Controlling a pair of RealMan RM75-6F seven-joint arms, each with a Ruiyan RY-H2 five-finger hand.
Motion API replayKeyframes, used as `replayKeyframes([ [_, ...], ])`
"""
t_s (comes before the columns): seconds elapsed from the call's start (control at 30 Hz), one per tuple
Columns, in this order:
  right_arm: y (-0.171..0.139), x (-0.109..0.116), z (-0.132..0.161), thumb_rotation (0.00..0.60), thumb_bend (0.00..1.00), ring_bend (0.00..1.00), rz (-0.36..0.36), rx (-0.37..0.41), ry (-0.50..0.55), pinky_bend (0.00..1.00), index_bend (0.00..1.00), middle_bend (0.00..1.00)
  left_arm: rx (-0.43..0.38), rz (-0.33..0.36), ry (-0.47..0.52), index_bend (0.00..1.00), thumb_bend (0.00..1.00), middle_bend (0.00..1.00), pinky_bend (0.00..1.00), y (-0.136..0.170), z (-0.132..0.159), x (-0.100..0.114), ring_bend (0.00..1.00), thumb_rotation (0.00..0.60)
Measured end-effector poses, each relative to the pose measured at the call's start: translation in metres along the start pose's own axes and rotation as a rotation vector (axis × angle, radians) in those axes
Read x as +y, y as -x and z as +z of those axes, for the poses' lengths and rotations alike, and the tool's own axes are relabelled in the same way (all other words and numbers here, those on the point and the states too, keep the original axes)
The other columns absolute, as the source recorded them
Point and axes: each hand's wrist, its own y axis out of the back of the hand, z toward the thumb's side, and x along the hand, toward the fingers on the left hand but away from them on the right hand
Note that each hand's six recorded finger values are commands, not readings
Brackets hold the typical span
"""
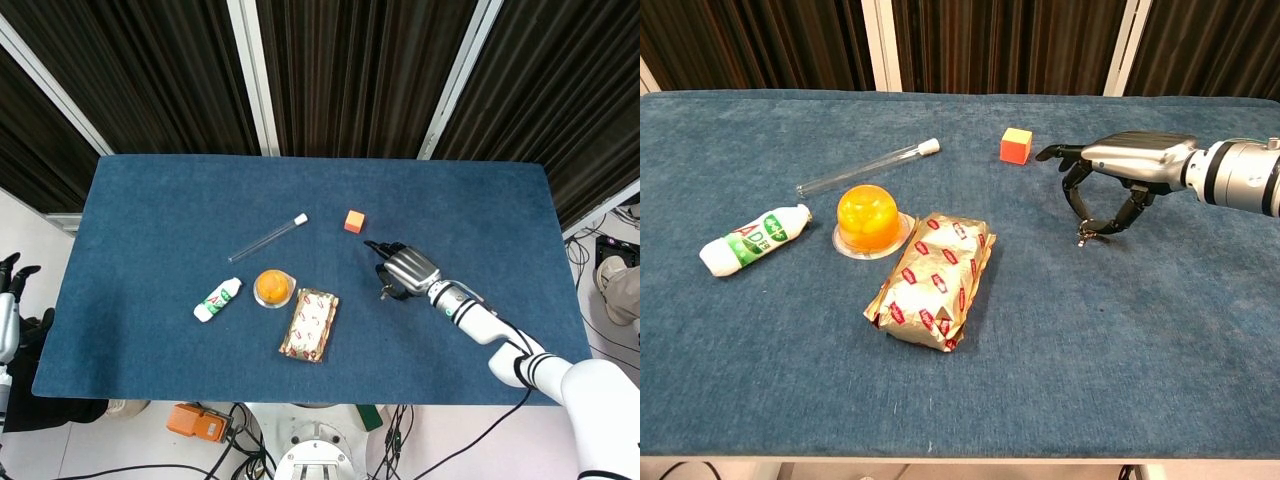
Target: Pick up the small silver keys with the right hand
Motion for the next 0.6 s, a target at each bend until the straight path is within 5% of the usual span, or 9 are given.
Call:
replayKeyframes([
  [0.6,-0.003,0.0034,0.0,0.6,0.6,0.21,-0.007,0.0,0.01,0.29,0.72,0.06,0.009,0.0,0.016,0.22,0.35,0.04,0.15,0.0002,-0.0016,0.0009,0.07,0.6],
])
